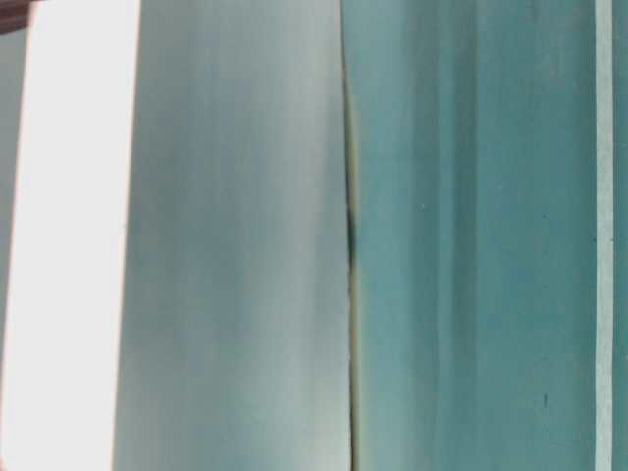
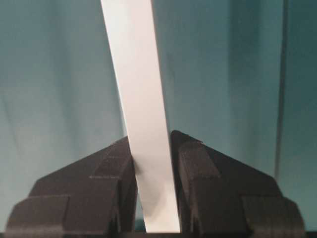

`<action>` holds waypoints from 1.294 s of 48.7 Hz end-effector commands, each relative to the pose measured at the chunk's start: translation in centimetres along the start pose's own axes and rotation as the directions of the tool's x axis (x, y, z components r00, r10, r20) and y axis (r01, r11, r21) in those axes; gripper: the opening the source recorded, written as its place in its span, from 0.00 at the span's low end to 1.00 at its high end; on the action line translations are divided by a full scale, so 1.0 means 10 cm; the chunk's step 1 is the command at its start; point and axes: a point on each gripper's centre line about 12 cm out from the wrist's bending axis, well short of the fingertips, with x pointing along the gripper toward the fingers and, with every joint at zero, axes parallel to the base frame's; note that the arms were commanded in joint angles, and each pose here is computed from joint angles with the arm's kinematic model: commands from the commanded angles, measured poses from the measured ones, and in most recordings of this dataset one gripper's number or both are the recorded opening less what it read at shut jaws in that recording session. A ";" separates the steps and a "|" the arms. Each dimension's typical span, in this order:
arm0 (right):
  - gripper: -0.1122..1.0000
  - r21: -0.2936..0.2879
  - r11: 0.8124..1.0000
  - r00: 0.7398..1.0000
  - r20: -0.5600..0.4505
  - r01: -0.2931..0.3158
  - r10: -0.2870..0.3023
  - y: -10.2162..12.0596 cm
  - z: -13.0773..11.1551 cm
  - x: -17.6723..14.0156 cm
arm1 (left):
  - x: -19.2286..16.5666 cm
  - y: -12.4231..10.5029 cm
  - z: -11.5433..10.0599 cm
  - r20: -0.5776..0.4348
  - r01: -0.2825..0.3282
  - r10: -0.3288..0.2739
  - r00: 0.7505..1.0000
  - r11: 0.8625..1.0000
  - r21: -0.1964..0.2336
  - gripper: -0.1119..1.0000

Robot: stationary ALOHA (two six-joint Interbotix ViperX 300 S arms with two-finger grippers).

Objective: Lift a wooden board with both hands.
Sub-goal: 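Lower the held board back down onto the table with both grippers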

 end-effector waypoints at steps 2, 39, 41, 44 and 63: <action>0.29 0.001 1.000 1.000 -0.020 0.000 0.000 0.01 -0.07 0.18 | 0.10 0.01 -0.05 0.005 -0.001 0.001 1.000 1.000 -0.005 0.26; 0.29 -0.024 1.000 0.997 -0.074 0.002 -0.004 0.03 -0.15 1.20 | 1.17 -0.01 -0.35 -0.032 0.001 -0.001 0.999 1.000 -0.027 0.26; 0.29 -0.027 1.000 0.997 -0.079 0.003 -0.005 0.03 -0.16 1.25 | 1.21 -0.01 -0.38 -0.035 0.000 -0.002 0.999 1.000 -0.031 0.26; 0.29 -0.030 1.000 0.996 -0.084 0.002 -0.004 0.05 -0.16 1.31 | 1.28 -0.01 -0.42 -0.044 0.000 -0.001 0.999 0.999 -0.038 0.26; 0.29 -0.048 0.999 0.997 -0.078 0.001 -0.004 0.11 -0.19 1.64 | 1.70 -0.03 -0.80 -0.061 0.001 -0.005 0.998 0.997 -0.074 0.26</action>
